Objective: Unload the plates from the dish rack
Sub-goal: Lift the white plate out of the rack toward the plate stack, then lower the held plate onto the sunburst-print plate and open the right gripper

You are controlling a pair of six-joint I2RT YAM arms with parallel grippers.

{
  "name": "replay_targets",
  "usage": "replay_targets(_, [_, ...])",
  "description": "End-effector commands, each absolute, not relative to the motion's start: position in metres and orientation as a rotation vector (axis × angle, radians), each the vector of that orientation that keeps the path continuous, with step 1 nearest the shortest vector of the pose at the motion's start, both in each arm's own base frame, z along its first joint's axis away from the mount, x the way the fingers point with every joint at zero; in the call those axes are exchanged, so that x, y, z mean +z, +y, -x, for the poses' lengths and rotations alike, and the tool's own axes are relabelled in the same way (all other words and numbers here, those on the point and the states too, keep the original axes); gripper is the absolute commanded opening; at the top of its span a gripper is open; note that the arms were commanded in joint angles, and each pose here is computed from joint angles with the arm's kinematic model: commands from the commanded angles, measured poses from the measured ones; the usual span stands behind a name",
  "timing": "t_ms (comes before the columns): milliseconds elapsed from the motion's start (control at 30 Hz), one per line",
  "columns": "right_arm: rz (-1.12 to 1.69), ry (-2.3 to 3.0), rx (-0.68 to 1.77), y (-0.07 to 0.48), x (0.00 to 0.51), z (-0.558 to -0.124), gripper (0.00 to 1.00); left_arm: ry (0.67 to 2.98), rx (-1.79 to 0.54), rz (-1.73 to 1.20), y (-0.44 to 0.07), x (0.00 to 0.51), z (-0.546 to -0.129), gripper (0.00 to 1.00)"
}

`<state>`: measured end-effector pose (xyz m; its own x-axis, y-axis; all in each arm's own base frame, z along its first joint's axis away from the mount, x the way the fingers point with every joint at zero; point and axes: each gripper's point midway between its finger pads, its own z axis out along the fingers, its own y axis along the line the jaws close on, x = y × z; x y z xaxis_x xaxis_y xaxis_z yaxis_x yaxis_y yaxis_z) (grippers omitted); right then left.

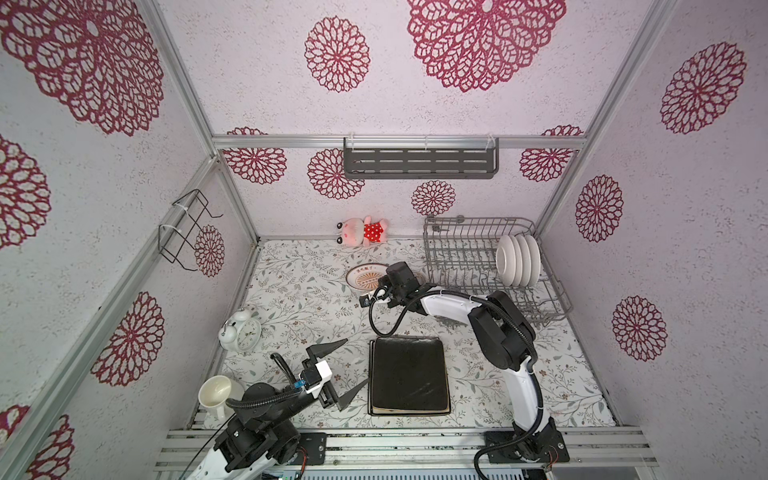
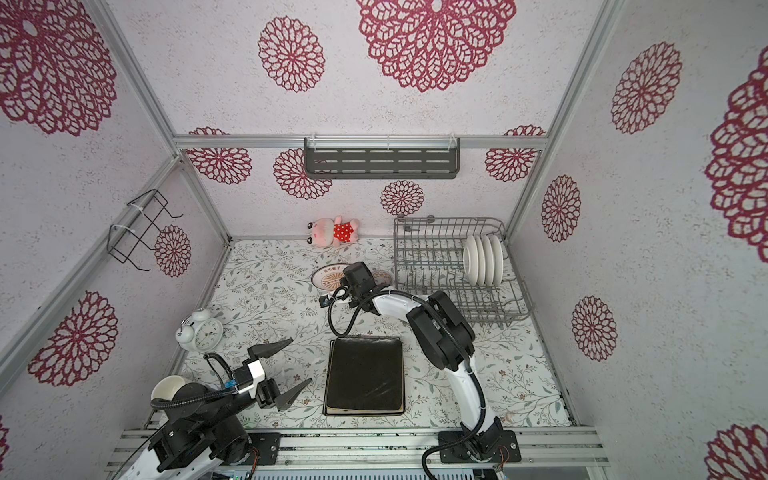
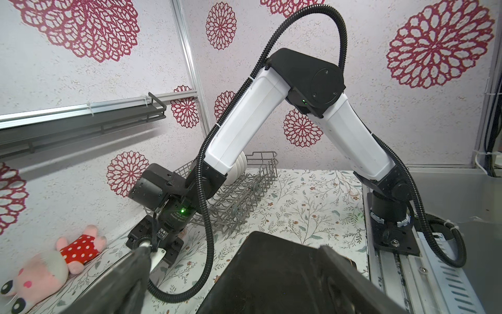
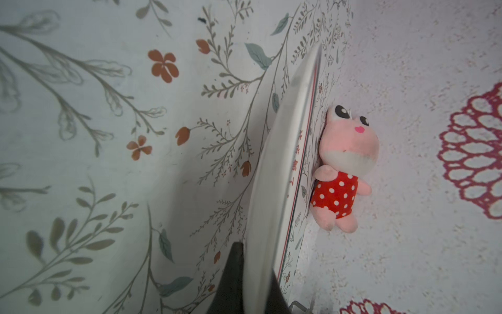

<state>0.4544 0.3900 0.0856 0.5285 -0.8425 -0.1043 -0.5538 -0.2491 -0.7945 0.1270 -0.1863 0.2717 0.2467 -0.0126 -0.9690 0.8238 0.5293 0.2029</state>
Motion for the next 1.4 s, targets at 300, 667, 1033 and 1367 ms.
replay_targets(300, [1.906,1.023,-0.535,0.405,0.105,-0.472,0.00,1.178,-0.682,-0.870,-0.188,0.268,-0.124,0.97])
replay_targets(667, [2.006,1.000,-0.538,0.402,0.080,-0.461,0.08,1.187,-0.686,-0.879,-0.190,0.265,-0.124,0.98])
replay_targets(1033, [2.090,1.001,-0.527,0.398,0.065,-0.446,0.43,1.205,-0.703,-0.895,-0.193,0.261,-0.123,0.97])
replay_targets(1367, [2.124,1.015,-0.503,0.394,0.071,-0.438,0.69,1.202,-0.698,-0.897,-0.192,0.261,-0.123,0.97])
